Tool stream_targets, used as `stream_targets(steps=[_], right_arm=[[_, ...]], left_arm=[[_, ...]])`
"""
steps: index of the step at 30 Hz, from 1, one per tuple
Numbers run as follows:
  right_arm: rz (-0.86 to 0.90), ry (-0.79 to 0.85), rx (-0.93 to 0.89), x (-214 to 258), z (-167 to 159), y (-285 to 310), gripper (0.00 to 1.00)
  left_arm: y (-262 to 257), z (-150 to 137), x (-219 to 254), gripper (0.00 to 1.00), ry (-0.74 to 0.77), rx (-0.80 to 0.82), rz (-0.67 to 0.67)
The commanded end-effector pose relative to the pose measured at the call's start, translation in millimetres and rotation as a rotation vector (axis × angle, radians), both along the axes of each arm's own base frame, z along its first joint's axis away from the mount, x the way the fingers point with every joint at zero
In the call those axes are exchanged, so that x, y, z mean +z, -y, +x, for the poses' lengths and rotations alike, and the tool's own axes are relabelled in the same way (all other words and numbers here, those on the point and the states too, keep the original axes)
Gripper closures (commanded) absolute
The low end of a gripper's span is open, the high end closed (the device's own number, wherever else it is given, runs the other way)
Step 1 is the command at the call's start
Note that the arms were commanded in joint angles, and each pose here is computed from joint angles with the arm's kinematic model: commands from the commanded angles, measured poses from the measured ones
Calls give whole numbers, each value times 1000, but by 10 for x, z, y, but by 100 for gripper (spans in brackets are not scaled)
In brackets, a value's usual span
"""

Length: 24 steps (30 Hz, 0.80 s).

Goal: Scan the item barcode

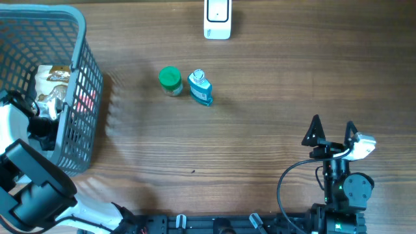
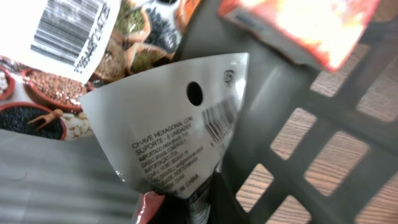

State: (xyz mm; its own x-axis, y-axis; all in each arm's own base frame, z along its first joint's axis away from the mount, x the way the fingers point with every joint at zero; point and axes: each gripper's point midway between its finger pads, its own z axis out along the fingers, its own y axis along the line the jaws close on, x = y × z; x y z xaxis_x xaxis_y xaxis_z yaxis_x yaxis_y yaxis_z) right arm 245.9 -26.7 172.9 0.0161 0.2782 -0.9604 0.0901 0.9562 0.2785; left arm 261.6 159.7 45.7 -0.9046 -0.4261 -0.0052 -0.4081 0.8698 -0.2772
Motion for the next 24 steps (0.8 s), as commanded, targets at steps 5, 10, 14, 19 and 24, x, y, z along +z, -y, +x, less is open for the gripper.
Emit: stream_targets(steps=[5, 10, 14, 19, 24], right_arm=[[-18, 8, 14, 18, -2, -26, 0], [-18, 8, 14, 18, -2, -26, 0], [-18, 8, 14, 18, -2, -26, 0], [-18, 8, 14, 18, -2, -26, 0], [-18, 8, 14, 18, -2, -26, 0]], left_arm=[[8, 14, -73, 96, -8, 20, -14], [-102, 147, 67, 96, 14, 90, 7], [-180, 239, 249, 96, 33, 105, 22], [-308, 392, 649, 96, 73, 131, 52], [-419, 524, 1060, 96, 122, 205, 83]])
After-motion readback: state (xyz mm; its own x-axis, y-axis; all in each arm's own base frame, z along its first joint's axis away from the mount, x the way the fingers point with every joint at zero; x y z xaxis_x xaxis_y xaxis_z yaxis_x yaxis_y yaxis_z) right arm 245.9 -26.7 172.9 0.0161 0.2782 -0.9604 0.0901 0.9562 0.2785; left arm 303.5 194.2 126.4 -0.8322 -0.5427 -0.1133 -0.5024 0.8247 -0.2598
